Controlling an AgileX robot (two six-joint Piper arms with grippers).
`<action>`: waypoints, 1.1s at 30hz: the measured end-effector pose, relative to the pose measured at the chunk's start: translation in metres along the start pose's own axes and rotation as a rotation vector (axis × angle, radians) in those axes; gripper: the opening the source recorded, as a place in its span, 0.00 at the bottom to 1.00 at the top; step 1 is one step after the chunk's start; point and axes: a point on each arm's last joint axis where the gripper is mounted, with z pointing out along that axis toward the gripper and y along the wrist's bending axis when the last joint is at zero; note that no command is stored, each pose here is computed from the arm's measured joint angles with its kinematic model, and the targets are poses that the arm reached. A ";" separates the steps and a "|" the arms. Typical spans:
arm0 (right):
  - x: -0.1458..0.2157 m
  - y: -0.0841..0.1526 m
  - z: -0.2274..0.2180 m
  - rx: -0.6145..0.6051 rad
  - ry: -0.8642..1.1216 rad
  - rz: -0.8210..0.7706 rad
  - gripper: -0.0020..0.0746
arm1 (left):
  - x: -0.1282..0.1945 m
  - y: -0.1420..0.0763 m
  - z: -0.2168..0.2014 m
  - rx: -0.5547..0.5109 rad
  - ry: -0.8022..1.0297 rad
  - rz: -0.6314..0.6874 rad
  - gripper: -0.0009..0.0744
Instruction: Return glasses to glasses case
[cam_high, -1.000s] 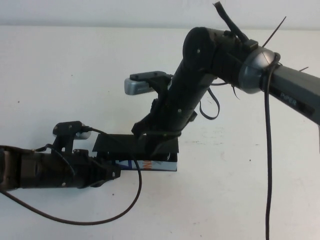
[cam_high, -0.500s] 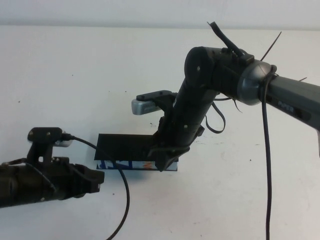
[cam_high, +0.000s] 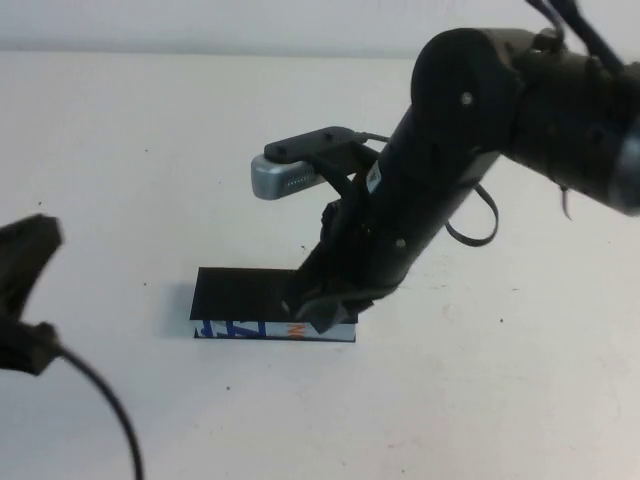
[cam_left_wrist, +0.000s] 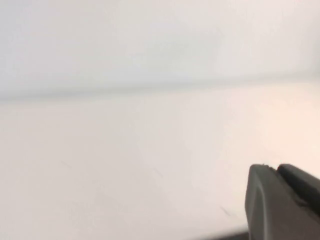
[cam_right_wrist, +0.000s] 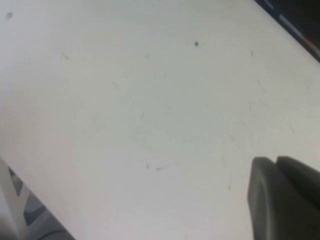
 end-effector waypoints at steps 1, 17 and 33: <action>0.009 0.008 -0.009 0.023 -0.025 -0.005 0.02 | -0.002 0.002 -0.012 -0.058 -0.052 0.011 0.01; 0.203 0.033 -0.110 0.118 -0.487 0.034 0.02 | 0.066 0.015 -0.086 -0.352 -0.339 0.060 0.01; 0.293 0.010 -0.084 0.022 -1.050 0.015 0.02 | 0.104 0.026 -0.075 -0.408 -0.224 0.028 0.01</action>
